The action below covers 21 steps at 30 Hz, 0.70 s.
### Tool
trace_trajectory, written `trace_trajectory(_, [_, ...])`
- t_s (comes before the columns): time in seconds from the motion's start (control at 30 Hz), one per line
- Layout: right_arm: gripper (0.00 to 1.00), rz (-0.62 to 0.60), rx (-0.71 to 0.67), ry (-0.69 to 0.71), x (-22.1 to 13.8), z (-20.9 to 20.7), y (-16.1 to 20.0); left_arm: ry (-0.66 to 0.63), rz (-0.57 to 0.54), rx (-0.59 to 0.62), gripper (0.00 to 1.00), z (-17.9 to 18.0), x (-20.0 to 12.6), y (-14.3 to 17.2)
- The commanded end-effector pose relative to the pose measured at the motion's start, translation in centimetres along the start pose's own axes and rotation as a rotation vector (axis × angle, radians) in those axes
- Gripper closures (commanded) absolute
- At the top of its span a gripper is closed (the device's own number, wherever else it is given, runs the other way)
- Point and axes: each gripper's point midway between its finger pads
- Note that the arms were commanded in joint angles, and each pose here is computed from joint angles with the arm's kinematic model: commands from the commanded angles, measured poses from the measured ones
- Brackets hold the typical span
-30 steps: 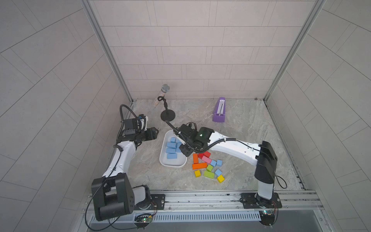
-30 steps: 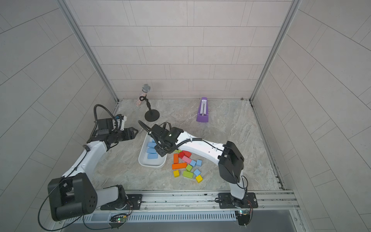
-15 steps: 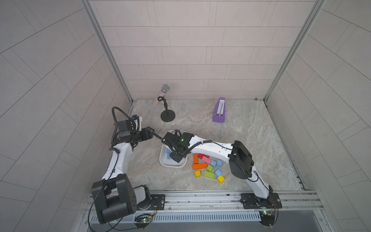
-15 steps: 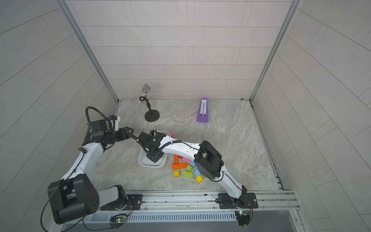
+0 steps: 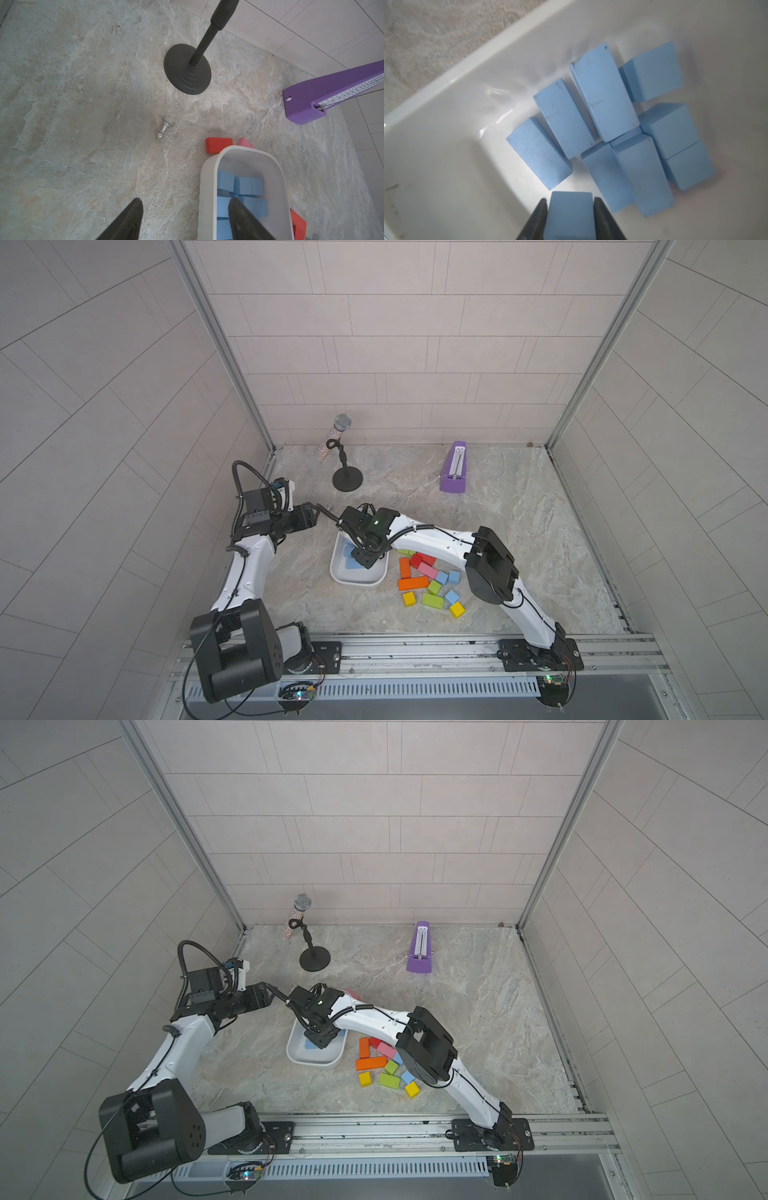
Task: Pick out the blue building blocks
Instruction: Place the building block in the storage box.
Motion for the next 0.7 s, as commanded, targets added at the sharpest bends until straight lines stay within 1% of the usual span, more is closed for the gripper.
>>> trace_trajectory(0.0, [0.52,0.007,-0.004,-0.003,-0.4,0.0,0.0,0.006,-0.020,0.020,0.30,-0.1,-0.3,-0.2])
trace_trajectory(0.17, [0.49,-0.018,0.004,-0.004,-1.6,-0.2,-0.5,0.031,-0.015,0.030,0.31,-0.5,-0.2,0.0])
trace_trajectory(0.3, [0.49,-0.061,0.030,-0.007,-4.1,-0.9,-0.5,0.073,-0.003,0.036,0.32,-1.2,-0.1,0.3])
trace_trajectory(0.4, [0.49,-0.114,0.075,-0.026,-6.2,-1.8,0.1,0.129,0.010,0.067,0.32,-2.4,0.1,0.8])
trace_trajectory(0.5, [0.49,-0.183,0.131,-0.020,-8.6,-3.2,1.3,0.183,0.033,0.132,0.33,-4.1,0.5,1.6])
trace_trajectory(0.6, [0.49,-0.233,0.183,0.018,-10.6,-4.8,3.1,0.253,0.059,0.243,0.32,-6.7,0.7,2.7])
trace_trajectory(0.67, [0.49,-0.263,0.242,0.031,-11.6,-6.1,4.8,0.302,0.090,0.346,0.32,-8.7,0.6,3.7])
Point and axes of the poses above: each gripper's point midway between its finger pads, its own x axis out along the fingers, its own z axis along the line the jaws close on, y = z × x, and after that the axes turned 3 degrees about -x, right-handed
